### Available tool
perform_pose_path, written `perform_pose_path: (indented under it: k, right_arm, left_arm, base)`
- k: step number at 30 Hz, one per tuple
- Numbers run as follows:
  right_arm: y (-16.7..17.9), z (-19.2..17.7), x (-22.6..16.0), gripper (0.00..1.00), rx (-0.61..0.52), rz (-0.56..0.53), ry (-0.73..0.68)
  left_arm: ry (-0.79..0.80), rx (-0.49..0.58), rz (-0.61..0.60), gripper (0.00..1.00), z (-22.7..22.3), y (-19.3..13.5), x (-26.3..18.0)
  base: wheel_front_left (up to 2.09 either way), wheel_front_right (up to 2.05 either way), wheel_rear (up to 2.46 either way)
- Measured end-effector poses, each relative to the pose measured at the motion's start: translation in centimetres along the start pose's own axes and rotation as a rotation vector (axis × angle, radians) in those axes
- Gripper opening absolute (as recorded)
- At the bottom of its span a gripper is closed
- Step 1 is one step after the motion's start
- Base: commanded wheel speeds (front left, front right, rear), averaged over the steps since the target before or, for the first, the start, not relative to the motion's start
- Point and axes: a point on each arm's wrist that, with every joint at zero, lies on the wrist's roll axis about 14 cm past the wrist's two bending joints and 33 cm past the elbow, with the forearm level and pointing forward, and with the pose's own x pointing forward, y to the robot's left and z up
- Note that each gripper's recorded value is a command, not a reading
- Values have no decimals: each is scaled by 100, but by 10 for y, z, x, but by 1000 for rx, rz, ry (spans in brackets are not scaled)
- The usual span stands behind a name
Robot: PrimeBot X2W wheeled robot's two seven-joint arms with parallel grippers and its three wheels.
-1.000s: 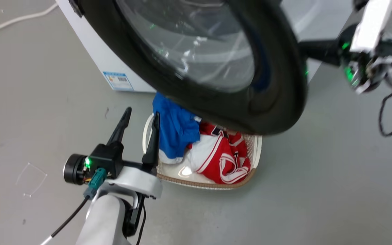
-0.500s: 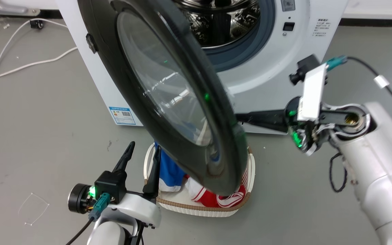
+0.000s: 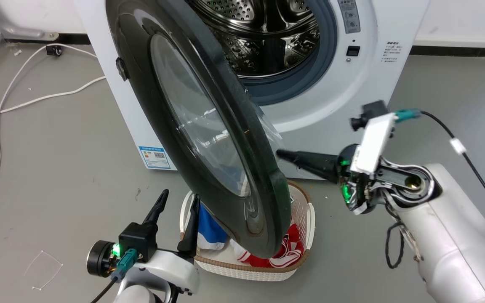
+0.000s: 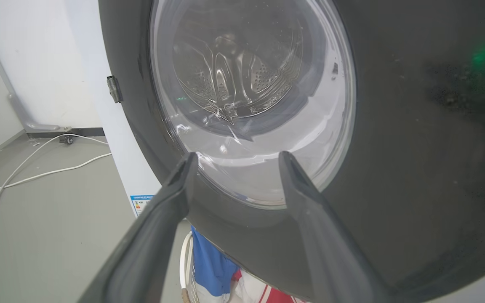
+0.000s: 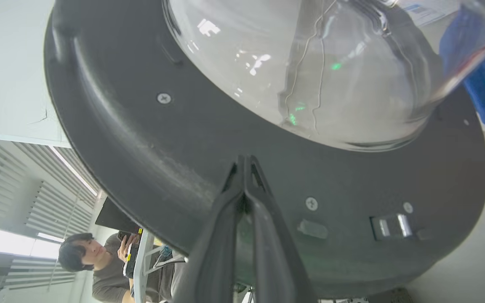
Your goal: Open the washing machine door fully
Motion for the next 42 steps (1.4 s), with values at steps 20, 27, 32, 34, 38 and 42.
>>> perform_pose_path:
  k: [20,27,32,34,38,42]
  right_arm:
    - [-85,38,-175,100,113,-147,-953]
    - [-77,42,-216,100,-330,-372,-1099]
    - [-61,48,-231,100,-764,-540,-1089]
    - [-52,50,-232,100,-902,-590,-1077]
    - [-48,40,-226,100,-1078,-678,-1033]
    - [-54,22,-214,100,-1134,-741,-969]
  left_arm:
    - [-6,-23,3,100,1,-3,1]
    - [-3,-14,10,100,0,-1,1]
    - [-7,-6,12,100,2,0,1]
    - [-9,-3,14,100,2,1,1]
    - [-13,8,14,100,4,2,2]
    - [-15,15,18,100,5,5,3]
  base:
    - [0,0,0]
    - [0,0,0]
    - [0,0,0]
    - [0,0,0]
    - [0,0,0]
    - [0,0,0]
